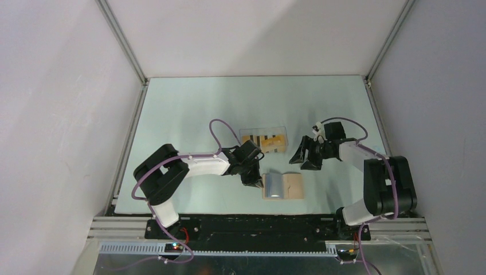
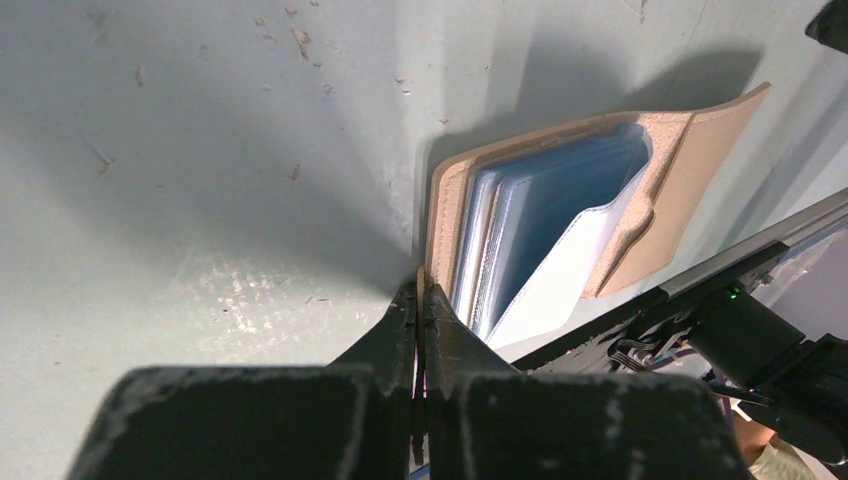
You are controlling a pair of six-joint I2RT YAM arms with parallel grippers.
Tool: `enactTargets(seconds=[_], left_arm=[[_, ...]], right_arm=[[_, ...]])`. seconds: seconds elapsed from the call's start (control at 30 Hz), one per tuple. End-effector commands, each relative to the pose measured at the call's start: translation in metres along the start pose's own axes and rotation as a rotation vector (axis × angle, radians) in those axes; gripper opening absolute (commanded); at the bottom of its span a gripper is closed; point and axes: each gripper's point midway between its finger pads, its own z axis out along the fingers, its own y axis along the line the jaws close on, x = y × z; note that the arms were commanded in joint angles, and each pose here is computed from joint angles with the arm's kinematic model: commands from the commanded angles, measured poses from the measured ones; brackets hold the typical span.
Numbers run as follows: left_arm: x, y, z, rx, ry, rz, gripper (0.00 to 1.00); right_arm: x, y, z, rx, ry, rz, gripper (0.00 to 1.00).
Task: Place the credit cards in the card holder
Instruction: Close the card holder at the center of the board.
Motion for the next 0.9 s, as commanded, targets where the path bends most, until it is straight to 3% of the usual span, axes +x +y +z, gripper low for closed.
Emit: enactTargets(seconds=[0.0, 0.4, 0.87], left_arm=[[-0.005, 0.006, 0.003, -0.040, -0.027, 0.036, 0.00], [-0.005, 0.007, 0.005, -0.046, -0.025, 0.032, 0.00], [-0.005, 0.007, 0.005, -0.048, -0.025, 0.027, 0.00]], right_arm=[[-0.013, 0.005, 0.009, -0.057, 0.005, -0.066, 0.69], [0.035, 0.004, 0.015, -0.063, 0.225, 0.036, 0.65], [0.050, 0.050, -0.011, -0.230, 0.285, 0.068, 0.64]])
